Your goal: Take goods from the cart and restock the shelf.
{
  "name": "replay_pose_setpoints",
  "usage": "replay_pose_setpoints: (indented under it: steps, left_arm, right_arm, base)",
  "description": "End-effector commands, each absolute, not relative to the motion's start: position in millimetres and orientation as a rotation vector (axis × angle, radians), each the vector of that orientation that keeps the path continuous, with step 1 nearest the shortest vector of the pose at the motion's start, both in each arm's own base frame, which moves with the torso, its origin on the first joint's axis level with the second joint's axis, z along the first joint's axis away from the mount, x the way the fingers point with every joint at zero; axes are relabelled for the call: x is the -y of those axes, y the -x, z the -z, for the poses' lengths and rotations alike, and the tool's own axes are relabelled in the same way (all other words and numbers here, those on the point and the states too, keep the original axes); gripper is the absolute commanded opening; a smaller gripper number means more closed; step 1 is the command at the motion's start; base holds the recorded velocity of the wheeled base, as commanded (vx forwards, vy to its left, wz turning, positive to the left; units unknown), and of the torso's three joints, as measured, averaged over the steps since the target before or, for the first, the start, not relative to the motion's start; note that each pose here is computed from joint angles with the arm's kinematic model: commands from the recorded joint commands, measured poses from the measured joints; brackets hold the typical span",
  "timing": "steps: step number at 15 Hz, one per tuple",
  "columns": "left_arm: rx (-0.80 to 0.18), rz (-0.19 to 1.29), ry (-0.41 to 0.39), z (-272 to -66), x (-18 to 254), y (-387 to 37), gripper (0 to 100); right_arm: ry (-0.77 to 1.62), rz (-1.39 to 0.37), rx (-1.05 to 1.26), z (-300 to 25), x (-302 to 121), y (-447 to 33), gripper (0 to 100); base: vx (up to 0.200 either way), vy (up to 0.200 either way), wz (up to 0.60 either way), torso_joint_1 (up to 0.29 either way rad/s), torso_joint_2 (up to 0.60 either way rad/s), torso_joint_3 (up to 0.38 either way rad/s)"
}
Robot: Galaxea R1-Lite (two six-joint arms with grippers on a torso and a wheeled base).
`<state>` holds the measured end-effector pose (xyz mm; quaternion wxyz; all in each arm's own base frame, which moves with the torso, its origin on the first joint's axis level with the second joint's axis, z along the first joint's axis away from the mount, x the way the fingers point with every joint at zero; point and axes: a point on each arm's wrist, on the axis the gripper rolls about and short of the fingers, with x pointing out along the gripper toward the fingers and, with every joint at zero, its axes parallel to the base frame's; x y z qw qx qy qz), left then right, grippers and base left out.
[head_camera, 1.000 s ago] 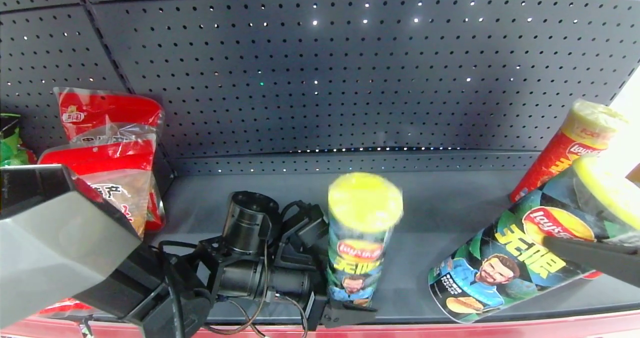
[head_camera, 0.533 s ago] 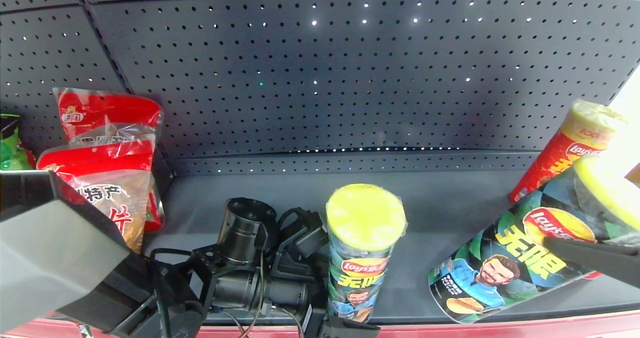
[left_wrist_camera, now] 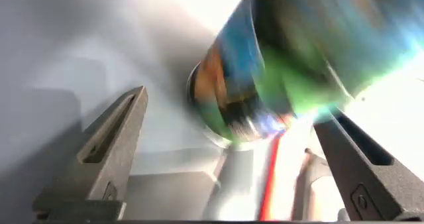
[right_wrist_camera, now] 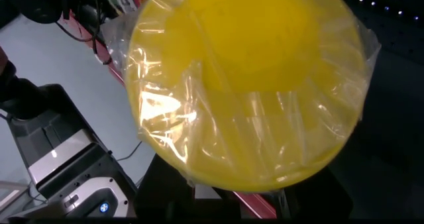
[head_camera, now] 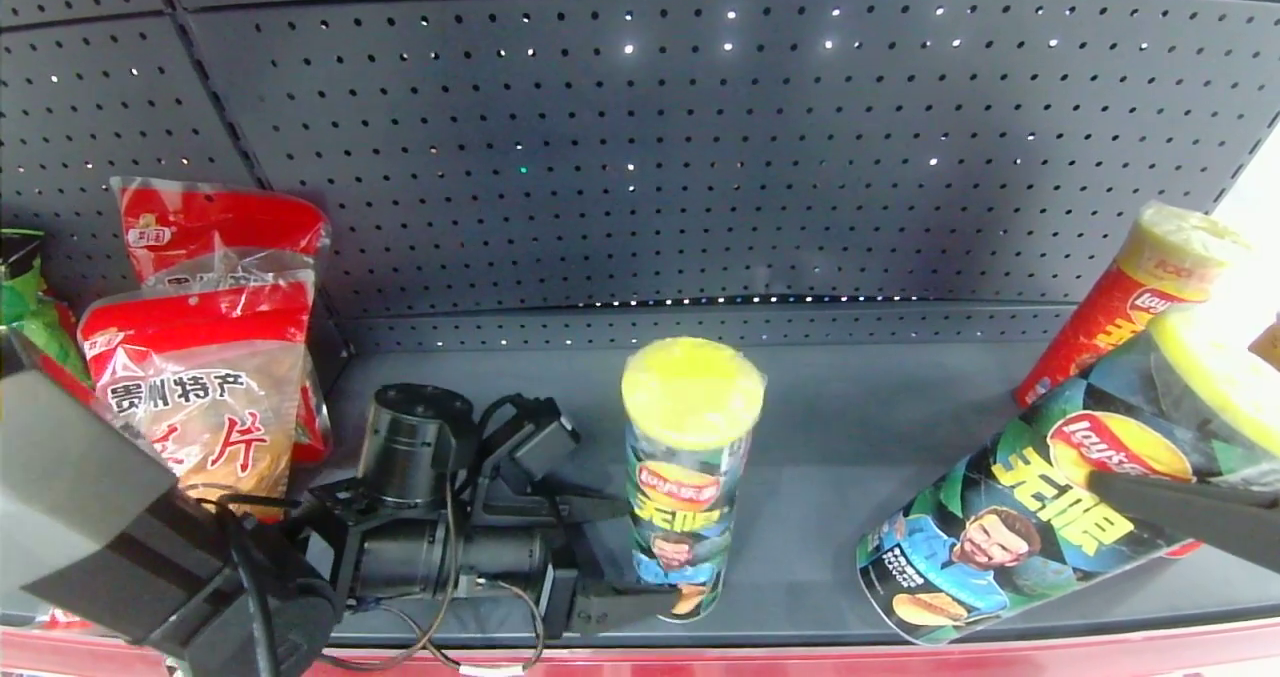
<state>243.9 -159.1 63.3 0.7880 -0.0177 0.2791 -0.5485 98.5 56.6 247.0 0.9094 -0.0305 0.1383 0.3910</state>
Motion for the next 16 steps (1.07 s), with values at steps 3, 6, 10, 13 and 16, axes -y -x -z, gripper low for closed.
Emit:
replay_pose_setpoints:
  steps: [3,6,10,13,16]
  left_arm:
    - [-0.622,1.084,0.054,-59.4,132.3,-250.9,100]
    - [-0.603,1.106,0.047,-65.7,135.3,-246.0,100]
    - [-0.593,1.203,0.033,-68.7,154.6,-238.8,100]
    - [-0.564,1.313,0.006,-74.9,186.9,-229.0,100]
    - [-0.561,1.347,0.007,-76.8,197.9,-224.6,100]
  right_arm:
    - [0.063,-0.807,-0.288,-246.8,-57.0,-99.1,0]
    - [0.063,-0.807,-0.29,-246.9,-57.5,-100.2,0]
    - [0.063,-0.807,-0.288,-246.5,-56.8,-98.8,0]
    - [0.064,-0.807,-0.291,-245.2,-56.5,-98.1,0]
    - [0.064,-0.807,-0.293,-244.7,-56.5,-98.1,0]
  base:
    - [0.0,0.0,0.0,0.0,0.0,0.0]
    - [0.0,0.0,0.0,0.0,0.0,0.0]
    - [0.0,0.0,0.0,0.0,0.0,0.0]
    - [0.0,0.0,0.0,0.0,0.0,0.0]
    - [0.0,0.0,0.0,0.0,0.0,0.0]
